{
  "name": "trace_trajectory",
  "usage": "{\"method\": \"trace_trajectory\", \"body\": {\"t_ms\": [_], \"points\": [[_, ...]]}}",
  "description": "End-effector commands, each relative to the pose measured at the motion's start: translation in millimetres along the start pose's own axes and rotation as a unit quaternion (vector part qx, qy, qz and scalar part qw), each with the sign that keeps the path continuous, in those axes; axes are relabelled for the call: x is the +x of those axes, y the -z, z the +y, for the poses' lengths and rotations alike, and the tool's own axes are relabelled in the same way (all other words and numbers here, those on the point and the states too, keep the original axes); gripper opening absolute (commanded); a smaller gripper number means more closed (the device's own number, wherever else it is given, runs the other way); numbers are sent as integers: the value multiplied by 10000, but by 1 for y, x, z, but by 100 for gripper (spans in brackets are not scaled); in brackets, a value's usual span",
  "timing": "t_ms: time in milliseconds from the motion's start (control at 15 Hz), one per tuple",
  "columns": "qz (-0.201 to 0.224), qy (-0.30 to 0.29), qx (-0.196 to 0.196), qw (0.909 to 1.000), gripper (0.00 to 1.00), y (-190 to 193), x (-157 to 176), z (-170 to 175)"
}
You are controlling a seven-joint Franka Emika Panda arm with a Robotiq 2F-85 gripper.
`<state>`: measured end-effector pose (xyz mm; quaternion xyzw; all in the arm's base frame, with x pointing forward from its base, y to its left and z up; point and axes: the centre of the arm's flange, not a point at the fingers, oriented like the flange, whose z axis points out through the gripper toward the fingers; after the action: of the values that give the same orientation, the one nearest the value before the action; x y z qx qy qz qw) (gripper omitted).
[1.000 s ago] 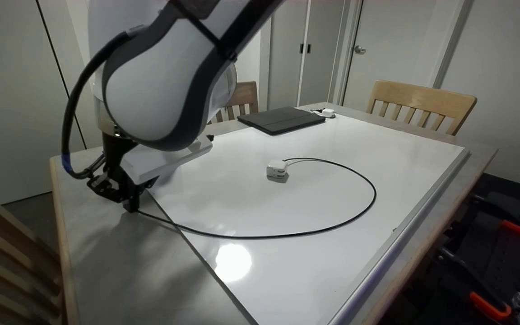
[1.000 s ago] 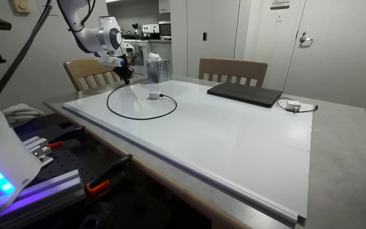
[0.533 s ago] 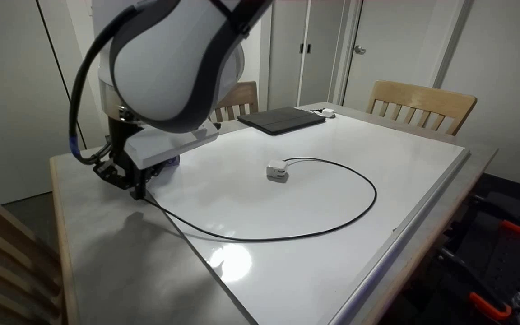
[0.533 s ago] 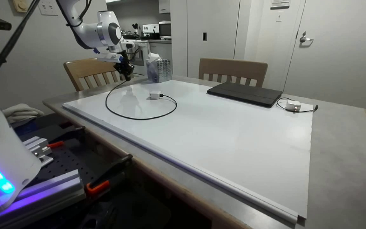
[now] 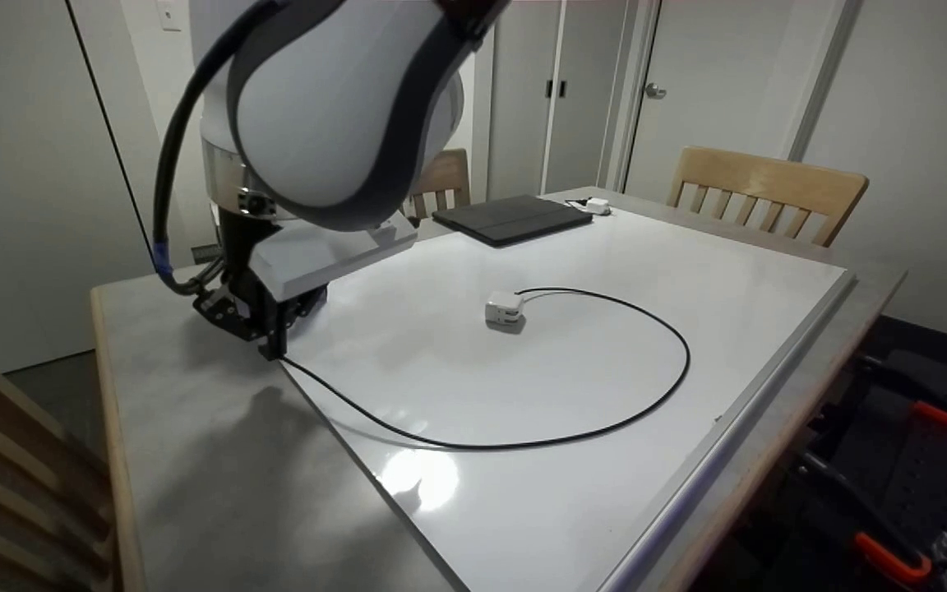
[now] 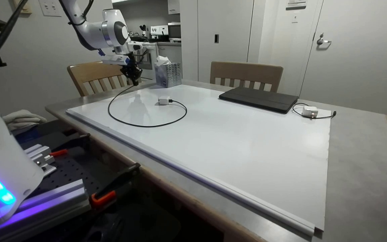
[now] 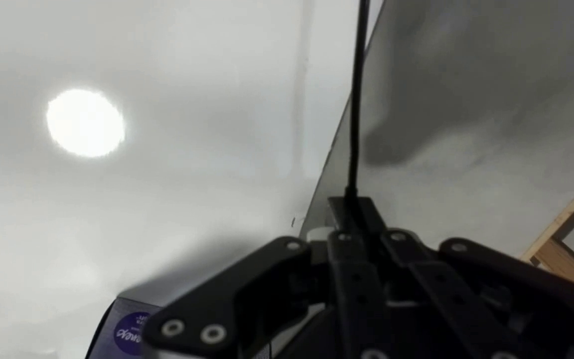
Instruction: Form a loose circle using the cable
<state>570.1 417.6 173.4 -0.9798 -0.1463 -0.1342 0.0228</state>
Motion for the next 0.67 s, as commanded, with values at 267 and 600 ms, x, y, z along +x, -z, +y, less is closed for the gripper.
{"method": "trace_trajectory", "body": {"t_ms": [267,600], "points": [[594,-1232,-818,9872,2,-15,32,8],[626,-1603,-802,9818,6,-9,37,25]]}}
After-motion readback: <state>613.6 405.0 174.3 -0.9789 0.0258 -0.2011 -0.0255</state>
